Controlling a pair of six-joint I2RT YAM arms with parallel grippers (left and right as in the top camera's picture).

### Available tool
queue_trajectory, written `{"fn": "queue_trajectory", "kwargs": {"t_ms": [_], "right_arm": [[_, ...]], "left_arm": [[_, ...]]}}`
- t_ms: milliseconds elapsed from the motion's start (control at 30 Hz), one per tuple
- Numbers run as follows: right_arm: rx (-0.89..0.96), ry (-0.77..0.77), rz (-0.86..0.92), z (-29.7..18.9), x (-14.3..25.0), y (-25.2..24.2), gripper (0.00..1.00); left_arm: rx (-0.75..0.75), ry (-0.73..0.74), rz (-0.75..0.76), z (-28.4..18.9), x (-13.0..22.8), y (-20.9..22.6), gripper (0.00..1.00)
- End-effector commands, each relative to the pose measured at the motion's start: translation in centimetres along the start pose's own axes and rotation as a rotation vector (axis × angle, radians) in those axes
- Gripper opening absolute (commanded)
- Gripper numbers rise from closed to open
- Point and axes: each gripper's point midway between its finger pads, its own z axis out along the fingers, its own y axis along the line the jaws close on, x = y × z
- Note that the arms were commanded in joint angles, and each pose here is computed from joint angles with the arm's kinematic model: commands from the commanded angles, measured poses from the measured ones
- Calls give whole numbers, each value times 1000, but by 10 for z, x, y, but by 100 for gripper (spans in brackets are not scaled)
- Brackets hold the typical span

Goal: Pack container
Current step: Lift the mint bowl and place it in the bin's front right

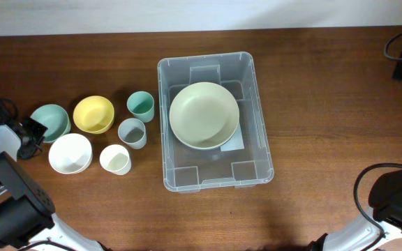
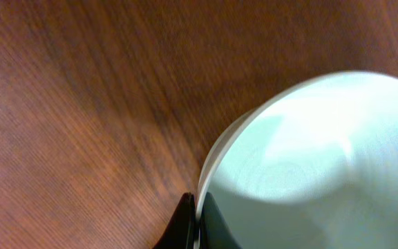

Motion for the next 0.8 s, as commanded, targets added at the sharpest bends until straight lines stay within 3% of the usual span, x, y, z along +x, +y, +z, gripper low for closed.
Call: {"fn": "queue_trajectory", "kwargs": {"t_ms": [0,67,200,267,367,500,600,667,767], "right_arm": [[5,-13,12,-3,-4,-2,99],[5,-13,12,-3,-4,-2,99],[5,-13,12,-3,-4,-2,99],[4,-13,12,-3,-4,-2,99],[5,-13,12,-3,-4,-2,99],[5,-13,12,-3,-4,-2,99],[5,-13,12,-3,-4,-2,99],[5,-13,12,-3,-4,-2,99],[5,-13,12,-3,-4,-2,99]], "left_arm": [[3,-47,52,-18,-32,-4,0],[7,-65,56,-33,-48,-8,0],[46,-215,58,-99,-113,-34,1],[110,-300,74,-146,-142,-59,0],[236,-373,143,-211,-152,-110,0],[330,-338,389,-250,-101,-188,0],[429,-169,673,-250,4,-262,0],[457,-113,808,-251,48,-284,0],[501,2,1198,-255,153,-316,0]]}}
